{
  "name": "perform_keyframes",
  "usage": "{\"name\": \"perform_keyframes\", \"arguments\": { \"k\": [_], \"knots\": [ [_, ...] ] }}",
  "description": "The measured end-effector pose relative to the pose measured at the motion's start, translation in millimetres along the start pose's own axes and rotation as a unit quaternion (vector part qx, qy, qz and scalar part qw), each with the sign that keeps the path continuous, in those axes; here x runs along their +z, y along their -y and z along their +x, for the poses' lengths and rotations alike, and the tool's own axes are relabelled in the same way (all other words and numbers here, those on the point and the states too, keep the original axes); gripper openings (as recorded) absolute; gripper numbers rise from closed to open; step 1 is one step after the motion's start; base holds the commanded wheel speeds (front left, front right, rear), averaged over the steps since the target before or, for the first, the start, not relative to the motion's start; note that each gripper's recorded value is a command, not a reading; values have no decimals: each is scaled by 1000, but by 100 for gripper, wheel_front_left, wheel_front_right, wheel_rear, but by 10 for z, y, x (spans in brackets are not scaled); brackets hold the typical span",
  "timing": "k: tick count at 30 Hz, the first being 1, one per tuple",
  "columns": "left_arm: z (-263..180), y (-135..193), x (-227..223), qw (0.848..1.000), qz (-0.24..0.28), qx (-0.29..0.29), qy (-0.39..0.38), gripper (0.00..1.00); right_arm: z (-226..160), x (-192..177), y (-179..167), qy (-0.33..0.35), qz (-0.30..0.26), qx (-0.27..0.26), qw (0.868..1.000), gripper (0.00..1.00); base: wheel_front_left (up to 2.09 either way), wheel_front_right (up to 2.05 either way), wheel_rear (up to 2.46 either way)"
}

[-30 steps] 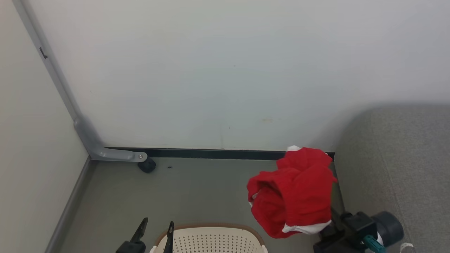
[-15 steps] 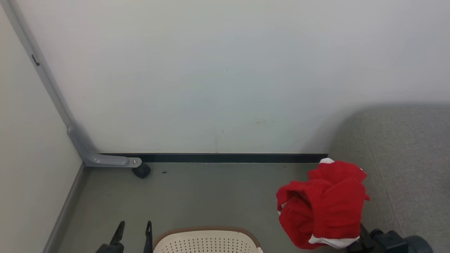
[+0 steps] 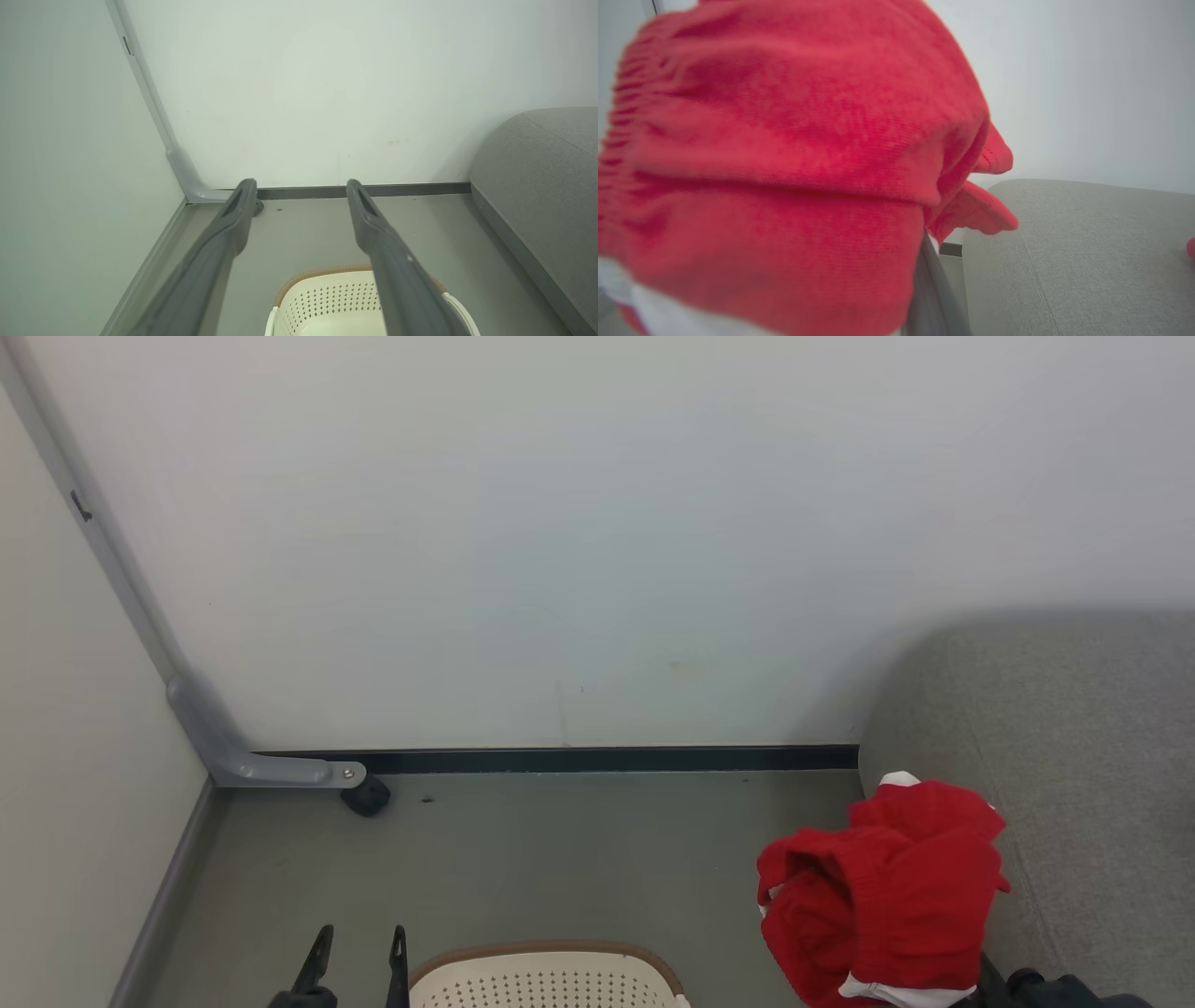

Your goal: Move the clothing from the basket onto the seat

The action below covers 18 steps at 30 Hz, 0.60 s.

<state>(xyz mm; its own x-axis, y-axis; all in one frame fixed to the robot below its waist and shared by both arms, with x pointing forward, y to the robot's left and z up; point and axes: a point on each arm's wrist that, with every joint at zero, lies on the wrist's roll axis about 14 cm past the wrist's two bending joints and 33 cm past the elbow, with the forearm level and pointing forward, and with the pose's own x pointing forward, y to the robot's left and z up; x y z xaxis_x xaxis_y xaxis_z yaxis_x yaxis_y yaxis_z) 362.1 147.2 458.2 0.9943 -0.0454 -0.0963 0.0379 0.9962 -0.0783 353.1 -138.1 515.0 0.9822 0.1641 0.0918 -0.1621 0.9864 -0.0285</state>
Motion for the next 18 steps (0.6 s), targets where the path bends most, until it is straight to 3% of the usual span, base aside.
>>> {"name": "perform_keyframes", "arguments": {
  "k": [7,18],
  "knots": [
    [35,125,-1,1000,4,-20,0,100,-38,70,131,10,-6,-20,1000,0,0,0,0],
    [182,601,36,994,9,-105,6,100,-247,126,544,15,-19,-90,996,0,0,0,0]
  ]
}}
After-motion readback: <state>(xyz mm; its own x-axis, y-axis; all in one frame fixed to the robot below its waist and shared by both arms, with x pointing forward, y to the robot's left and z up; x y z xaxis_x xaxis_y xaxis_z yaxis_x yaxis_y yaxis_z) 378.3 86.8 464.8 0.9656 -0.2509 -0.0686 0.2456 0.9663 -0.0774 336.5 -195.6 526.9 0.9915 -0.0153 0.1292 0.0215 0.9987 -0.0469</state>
